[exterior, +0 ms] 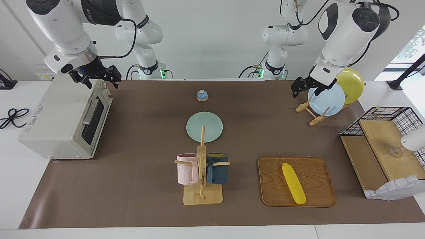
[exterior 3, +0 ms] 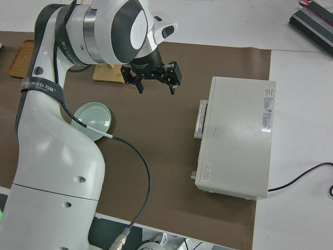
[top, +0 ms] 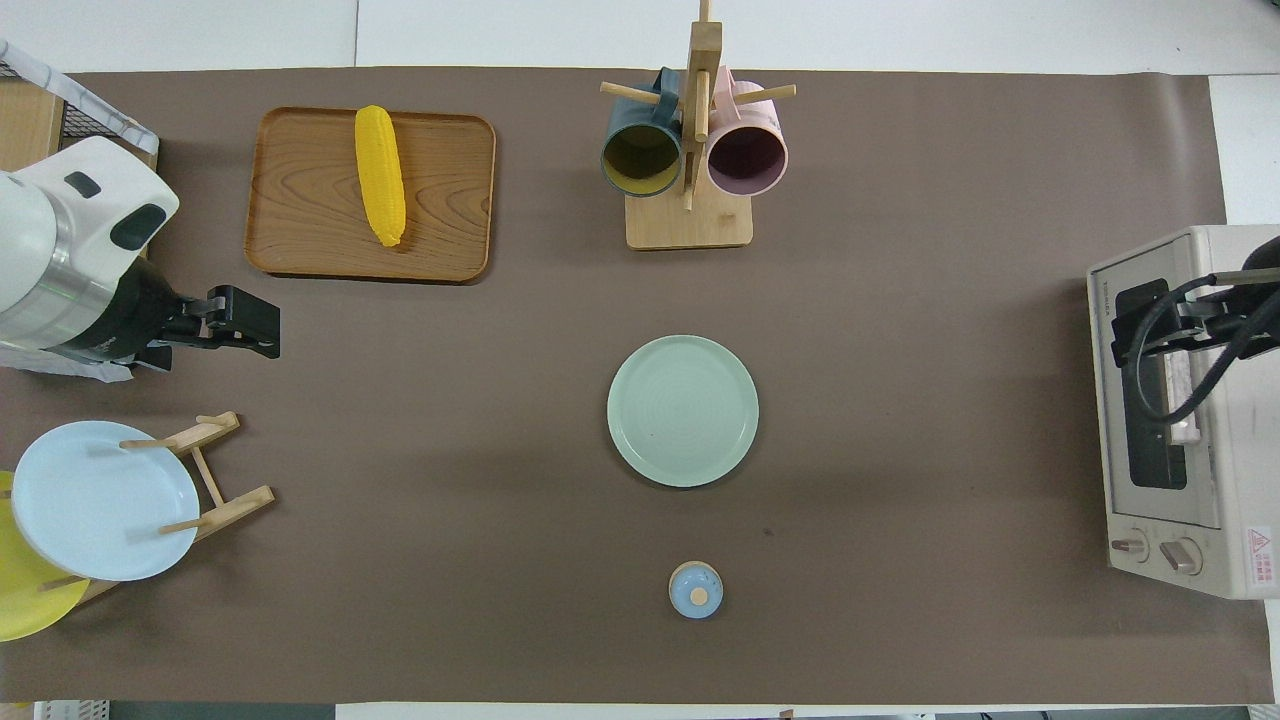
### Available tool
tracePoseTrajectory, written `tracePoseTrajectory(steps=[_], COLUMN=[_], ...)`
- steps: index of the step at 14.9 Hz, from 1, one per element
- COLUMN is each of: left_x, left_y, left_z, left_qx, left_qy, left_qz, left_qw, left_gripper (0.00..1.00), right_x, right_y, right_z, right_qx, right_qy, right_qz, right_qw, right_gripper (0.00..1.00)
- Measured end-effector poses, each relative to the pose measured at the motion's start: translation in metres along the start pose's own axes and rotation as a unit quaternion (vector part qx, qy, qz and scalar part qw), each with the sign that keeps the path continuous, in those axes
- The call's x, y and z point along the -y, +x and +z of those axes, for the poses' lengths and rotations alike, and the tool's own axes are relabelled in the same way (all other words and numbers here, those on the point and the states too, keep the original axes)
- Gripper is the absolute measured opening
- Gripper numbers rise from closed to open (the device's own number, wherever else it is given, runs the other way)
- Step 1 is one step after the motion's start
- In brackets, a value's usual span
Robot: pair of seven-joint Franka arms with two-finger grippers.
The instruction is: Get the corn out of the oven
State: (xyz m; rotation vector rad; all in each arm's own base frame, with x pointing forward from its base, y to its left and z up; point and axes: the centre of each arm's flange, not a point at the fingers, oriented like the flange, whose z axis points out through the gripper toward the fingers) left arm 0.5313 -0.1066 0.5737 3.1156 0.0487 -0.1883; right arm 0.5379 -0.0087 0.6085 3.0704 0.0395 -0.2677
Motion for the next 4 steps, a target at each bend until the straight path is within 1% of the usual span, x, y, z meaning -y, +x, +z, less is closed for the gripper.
tracePoseTrajectory(steps=[4], left_x=[0.0026], left_y=[0.0011], left_z=[-0.0006], left_qx=[-0.003], left_qy=[-0.001], left_qz=[-0.003], left_qw=[1.000], left_gripper=[1.00], right_x=[-0.0028], right_y=[0.0013], right_z=[-0.0077], right_qx=[-0.018], right_qy=[0.000], right_qz=[0.005], right_qw=[1.000], right_gripper=[1.00])
